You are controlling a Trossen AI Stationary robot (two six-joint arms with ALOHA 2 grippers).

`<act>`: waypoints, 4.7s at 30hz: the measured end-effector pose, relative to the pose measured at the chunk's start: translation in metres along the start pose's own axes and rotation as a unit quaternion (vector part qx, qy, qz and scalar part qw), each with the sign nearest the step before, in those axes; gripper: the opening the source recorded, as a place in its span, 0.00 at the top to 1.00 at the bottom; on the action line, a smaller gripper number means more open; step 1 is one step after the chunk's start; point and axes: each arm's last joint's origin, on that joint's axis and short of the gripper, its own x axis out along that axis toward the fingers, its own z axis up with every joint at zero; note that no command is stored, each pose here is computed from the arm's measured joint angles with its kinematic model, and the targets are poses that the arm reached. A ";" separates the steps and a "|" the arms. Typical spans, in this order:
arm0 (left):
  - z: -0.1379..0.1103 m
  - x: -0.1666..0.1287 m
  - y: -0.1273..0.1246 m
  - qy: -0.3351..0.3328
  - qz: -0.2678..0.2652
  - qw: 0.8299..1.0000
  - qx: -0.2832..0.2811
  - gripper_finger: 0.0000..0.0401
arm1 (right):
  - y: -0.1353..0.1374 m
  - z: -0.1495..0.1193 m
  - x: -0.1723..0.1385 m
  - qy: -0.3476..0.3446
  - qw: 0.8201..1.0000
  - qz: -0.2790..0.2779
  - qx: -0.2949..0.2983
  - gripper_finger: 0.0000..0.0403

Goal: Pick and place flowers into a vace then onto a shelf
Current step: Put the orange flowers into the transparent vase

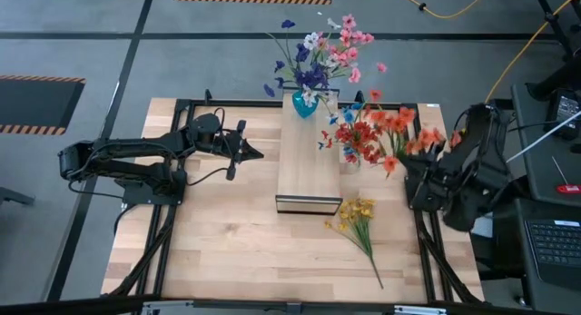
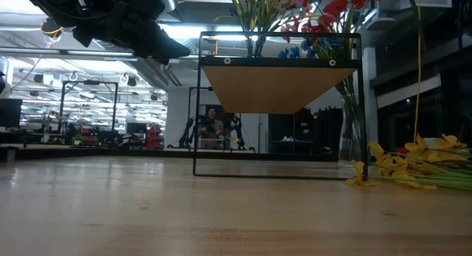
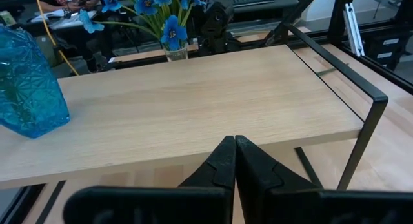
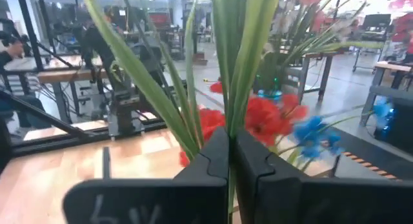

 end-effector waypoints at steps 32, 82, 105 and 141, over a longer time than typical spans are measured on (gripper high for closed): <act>0.000 0.000 0.000 0.000 0.000 0.999 -0.049 0.99 | -0.098 0.028 0.000 0.077 0.978 0.180 -0.070 1.00; 0.003 0.000 0.001 -0.013 0.002 0.997 -0.070 0.99 | -0.029 0.046 0.007 -0.001 0.997 -0.055 -0.059 1.00; 0.006 0.000 0.001 -0.029 0.005 0.998 -0.063 0.99 | -0.030 -0.048 0.008 0.000 0.997 -0.056 -0.049 1.00; 0.009 0.000 0.002 -0.043 0.007 0.997 -0.057 1.00 | -0.010 0.064 0.013 -0.148 0.960 0.144 -0.191 1.00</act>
